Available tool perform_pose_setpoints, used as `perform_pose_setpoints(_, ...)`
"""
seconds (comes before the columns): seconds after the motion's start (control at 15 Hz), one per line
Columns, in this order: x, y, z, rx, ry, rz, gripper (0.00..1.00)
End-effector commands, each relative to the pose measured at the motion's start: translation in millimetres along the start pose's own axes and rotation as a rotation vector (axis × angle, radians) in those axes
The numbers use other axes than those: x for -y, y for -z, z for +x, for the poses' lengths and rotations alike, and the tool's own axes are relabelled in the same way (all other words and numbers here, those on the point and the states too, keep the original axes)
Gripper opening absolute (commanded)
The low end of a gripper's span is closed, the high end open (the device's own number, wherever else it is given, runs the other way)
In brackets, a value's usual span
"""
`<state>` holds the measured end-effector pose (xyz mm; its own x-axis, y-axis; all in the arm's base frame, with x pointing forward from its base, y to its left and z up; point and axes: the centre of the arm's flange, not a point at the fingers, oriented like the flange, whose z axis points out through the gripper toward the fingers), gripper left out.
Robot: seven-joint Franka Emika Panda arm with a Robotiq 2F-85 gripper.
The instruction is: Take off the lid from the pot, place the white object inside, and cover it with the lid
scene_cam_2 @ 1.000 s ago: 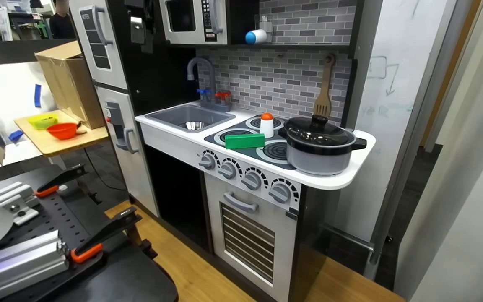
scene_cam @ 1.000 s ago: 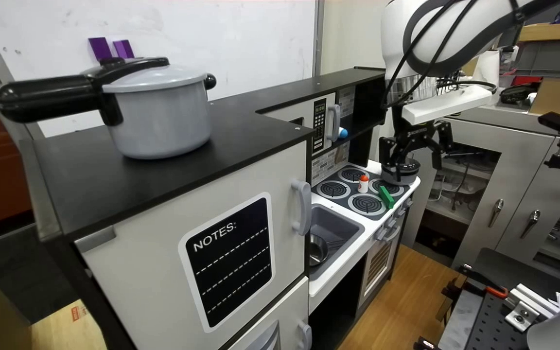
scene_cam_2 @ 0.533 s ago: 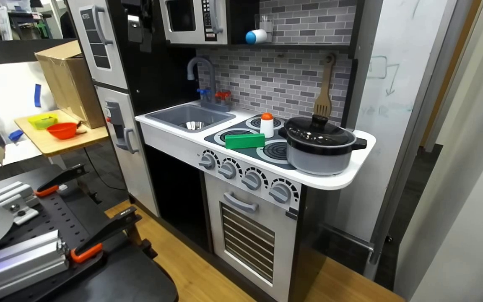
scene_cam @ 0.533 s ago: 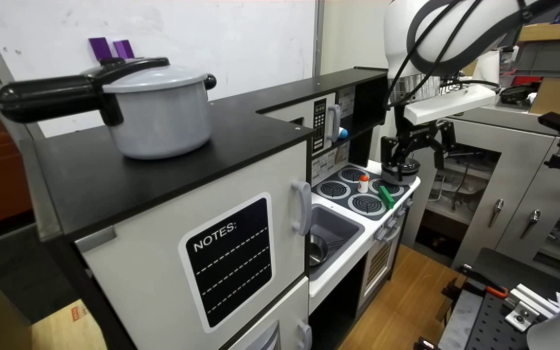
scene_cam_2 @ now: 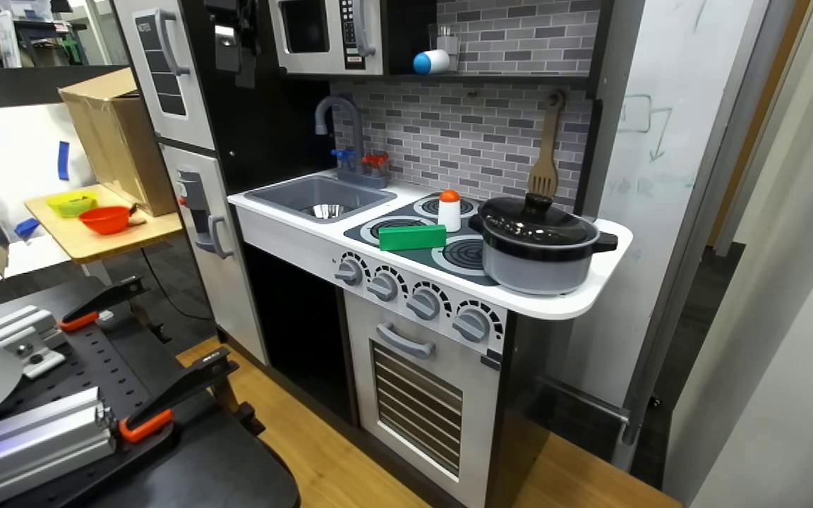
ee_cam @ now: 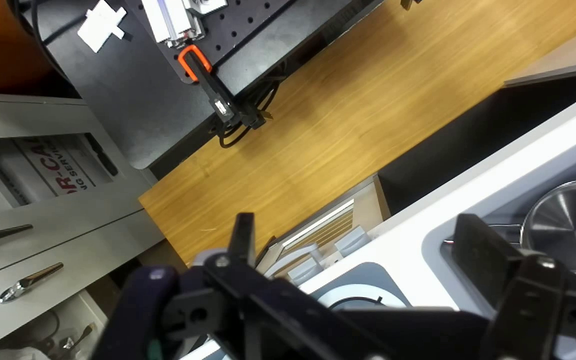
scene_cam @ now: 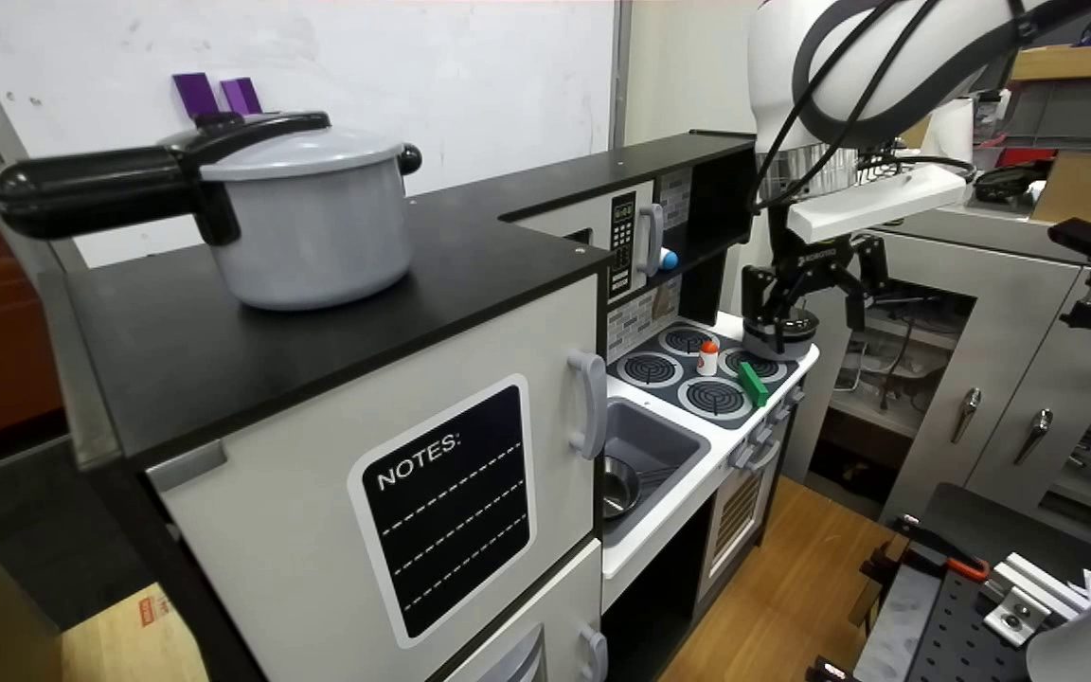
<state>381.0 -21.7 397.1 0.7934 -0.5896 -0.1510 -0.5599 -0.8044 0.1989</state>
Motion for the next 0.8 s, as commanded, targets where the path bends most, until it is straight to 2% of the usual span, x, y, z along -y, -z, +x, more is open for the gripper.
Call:
perform_pose_setpoints(0.0,-2.0,0.1,0.6,-0.028,-0.028,0.009,1.00)
perform_pose_setpoints(0.2,-6.0,-2.7,7.4,-0.051,-0.060,0.028,1.00)
perform_pose_setpoints(0.73,-36.6,-24.0,40.8,-0.109,-0.201,0.001,1.00)
